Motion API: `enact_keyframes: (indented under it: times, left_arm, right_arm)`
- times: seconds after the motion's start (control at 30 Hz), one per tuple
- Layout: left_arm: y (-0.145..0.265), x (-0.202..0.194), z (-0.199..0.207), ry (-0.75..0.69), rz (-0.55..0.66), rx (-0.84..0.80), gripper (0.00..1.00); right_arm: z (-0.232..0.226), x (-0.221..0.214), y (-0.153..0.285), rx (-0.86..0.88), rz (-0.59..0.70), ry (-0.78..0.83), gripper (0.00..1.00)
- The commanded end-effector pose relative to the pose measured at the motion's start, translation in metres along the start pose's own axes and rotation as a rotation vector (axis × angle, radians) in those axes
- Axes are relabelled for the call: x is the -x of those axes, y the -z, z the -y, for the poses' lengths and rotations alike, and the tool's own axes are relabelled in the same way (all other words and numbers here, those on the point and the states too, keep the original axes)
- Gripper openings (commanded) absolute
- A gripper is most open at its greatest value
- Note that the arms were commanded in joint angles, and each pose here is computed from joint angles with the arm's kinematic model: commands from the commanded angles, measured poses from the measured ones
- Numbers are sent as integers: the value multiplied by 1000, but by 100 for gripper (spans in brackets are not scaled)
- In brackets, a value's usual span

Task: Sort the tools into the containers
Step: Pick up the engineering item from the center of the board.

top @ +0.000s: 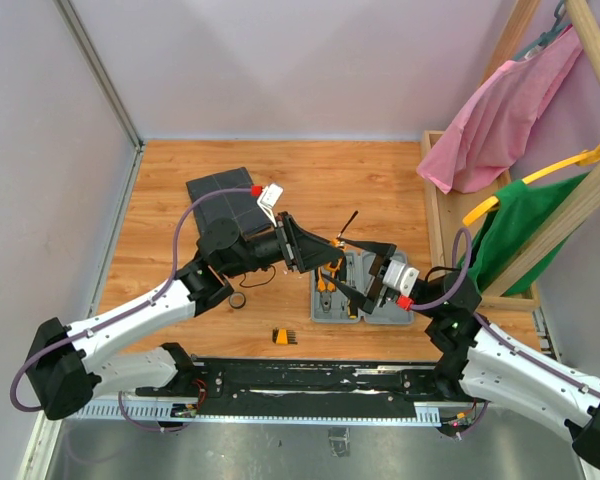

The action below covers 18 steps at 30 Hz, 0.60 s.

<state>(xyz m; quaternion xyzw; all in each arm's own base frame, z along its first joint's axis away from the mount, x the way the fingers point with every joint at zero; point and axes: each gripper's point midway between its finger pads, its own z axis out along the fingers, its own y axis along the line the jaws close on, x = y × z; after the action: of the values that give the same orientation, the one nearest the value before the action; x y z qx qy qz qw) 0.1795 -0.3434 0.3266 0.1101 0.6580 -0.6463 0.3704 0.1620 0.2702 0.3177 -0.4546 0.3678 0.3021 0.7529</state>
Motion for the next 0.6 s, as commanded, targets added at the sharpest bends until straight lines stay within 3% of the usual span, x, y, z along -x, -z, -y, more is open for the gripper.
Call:
enact_keyframes:
  times: [0.0, 0.1, 0.33, 0.47, 0.57]
  left_arm:
    - [5, 9, 28, -25, 27, -90, 27]
    - [6, 7, 26, -21, 24, -86, 27]
    - [6, 6, 26, -17, 17, -88, 28]
    - [6, 4, 25, -14, 14, -86, 34]
    - [7, 4, 24, -17, 15, -85, 46]
  right_arm:
    - [3, 16, -5, 17, 31, 25, 70]
    - [3, 16, -6, 20, 32, 18, 62]
    - [3, 17, -8, 22, 34, 10, 60]
    - [5, 16, -9, 14, 32, 9, 43]
    - [6, 17, -7, 4, 29, 11, 28]
